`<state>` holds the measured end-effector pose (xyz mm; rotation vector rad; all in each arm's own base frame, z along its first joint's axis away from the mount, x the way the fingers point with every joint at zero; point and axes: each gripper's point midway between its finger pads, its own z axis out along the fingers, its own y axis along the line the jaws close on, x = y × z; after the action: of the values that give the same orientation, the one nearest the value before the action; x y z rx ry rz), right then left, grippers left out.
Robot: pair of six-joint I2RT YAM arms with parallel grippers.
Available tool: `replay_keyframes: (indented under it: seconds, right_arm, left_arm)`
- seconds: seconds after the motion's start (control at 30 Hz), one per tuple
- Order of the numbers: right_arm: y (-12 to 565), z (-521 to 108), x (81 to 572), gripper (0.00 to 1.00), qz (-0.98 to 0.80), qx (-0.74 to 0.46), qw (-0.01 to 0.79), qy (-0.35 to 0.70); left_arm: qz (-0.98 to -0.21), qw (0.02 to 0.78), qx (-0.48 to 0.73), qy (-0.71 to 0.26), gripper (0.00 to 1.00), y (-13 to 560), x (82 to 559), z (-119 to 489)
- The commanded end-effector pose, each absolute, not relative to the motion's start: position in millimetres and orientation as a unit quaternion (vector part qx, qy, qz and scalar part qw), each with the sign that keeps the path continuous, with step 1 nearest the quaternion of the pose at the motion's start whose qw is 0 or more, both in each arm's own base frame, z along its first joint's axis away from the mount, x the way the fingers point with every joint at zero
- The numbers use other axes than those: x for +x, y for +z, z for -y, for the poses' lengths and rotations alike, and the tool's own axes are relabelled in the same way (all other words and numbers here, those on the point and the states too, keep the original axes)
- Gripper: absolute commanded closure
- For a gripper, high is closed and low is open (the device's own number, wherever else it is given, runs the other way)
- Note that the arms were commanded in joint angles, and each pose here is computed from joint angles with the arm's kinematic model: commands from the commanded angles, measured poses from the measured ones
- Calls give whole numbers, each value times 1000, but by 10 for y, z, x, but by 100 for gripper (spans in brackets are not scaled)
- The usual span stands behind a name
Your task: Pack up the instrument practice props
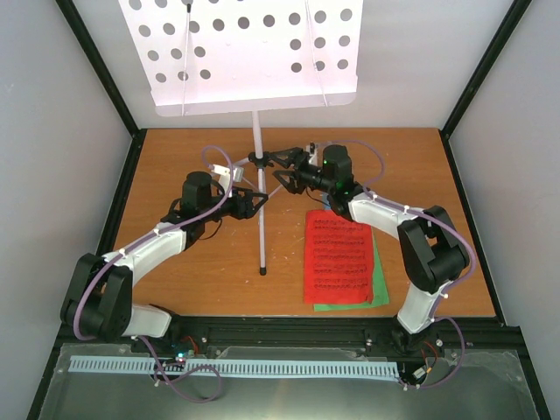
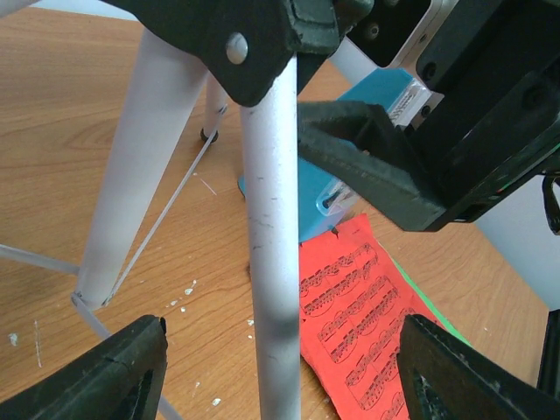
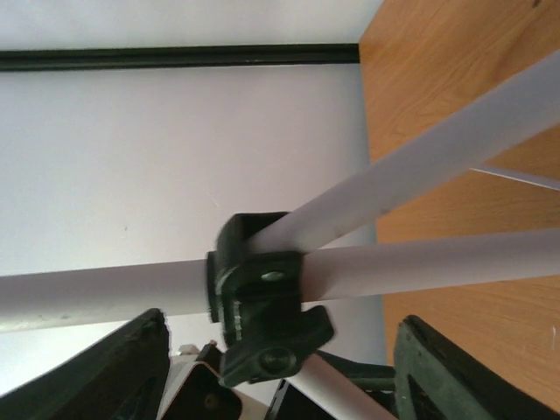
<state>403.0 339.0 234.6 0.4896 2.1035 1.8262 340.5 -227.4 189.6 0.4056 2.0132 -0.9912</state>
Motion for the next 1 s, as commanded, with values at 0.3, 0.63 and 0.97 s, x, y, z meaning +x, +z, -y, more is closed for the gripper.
replay_keyframes:
  seconds: [0.3,0.63,0.97]
  right_arm:
    - [2610,-3509,4041,48,-712,171,141,667]
    - [2622,-3531,4031,71,-714,159,143,667]
    - [2650,-3523,4026,80,-717,147,157,664]
  left_arm:
    - [-796,425,173,-394,27,1944,3375,2272]
    - [-797,425,172,-394,27,1943,3365,2265]
    - [-798,423,171,-394,27,1932,3365,2265]
